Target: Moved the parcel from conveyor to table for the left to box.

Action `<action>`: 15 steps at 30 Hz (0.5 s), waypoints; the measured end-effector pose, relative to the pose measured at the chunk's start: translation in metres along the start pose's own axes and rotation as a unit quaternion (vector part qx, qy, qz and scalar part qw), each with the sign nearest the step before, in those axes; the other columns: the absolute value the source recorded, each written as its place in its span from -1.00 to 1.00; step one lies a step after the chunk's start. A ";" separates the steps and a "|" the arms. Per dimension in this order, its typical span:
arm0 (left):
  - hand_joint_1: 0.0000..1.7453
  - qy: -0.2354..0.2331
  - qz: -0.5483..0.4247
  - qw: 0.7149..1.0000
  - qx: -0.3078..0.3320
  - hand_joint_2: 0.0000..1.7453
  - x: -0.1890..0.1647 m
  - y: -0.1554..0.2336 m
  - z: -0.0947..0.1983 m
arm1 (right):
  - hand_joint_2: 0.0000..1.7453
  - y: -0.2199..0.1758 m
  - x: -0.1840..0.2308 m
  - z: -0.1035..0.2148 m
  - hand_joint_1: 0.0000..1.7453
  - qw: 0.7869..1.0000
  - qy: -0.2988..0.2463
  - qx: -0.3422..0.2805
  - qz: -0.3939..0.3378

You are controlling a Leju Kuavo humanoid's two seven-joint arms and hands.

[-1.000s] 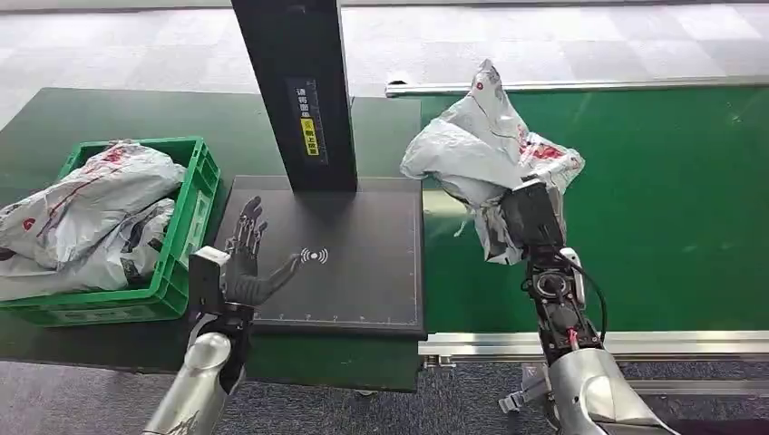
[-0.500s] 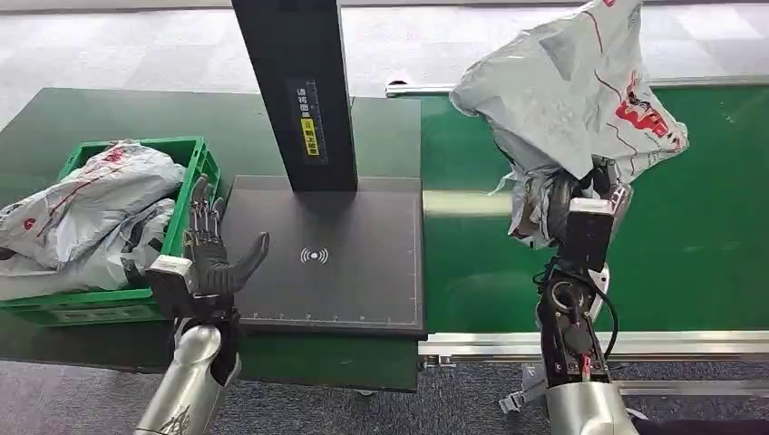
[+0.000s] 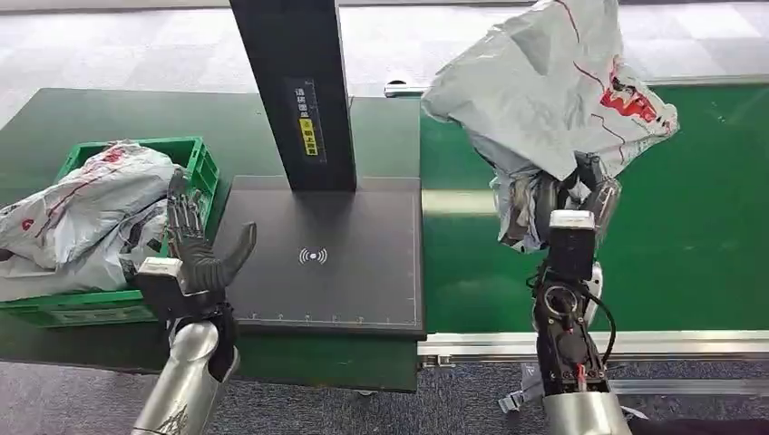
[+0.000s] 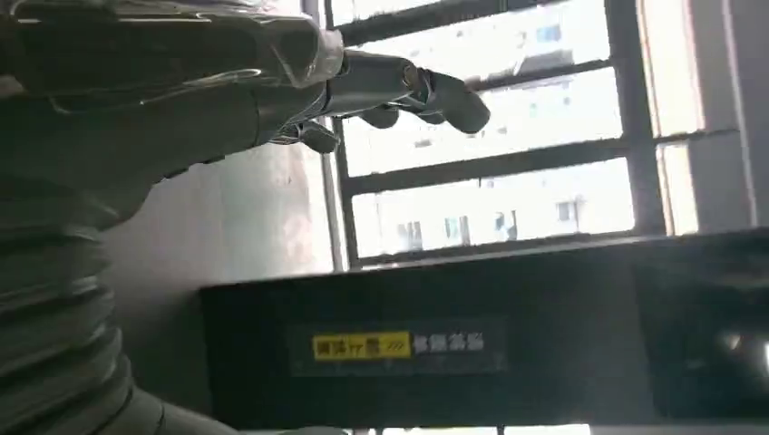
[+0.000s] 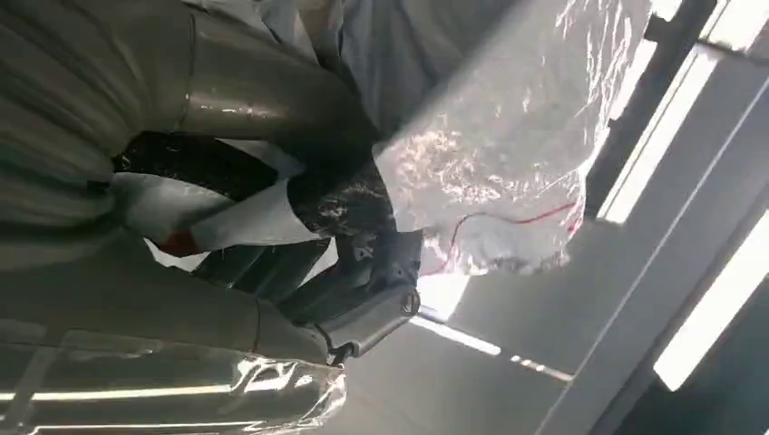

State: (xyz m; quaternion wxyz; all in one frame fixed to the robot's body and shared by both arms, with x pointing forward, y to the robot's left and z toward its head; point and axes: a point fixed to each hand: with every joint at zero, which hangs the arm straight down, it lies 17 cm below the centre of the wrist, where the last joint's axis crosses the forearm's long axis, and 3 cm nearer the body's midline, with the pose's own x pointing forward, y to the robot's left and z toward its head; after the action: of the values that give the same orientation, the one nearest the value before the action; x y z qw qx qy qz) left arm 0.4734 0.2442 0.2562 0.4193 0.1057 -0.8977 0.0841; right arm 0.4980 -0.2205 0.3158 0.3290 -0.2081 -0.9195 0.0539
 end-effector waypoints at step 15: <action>-1.00 -0.039 0.033 0.989 0.142 1.00 0.043 0.057 -0.032 | 1.00 0.232 0.091 0.131 1.00 0.894 -0.122 0.432 -0.010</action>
State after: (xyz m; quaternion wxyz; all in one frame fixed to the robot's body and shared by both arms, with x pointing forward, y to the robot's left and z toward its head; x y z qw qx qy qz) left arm 0.4548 0.3014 0.3059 0.3614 0.1375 -0.8955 0.2203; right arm 0.4328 0.0332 0.2124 0.2723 -0.0282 -0.8406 0.4673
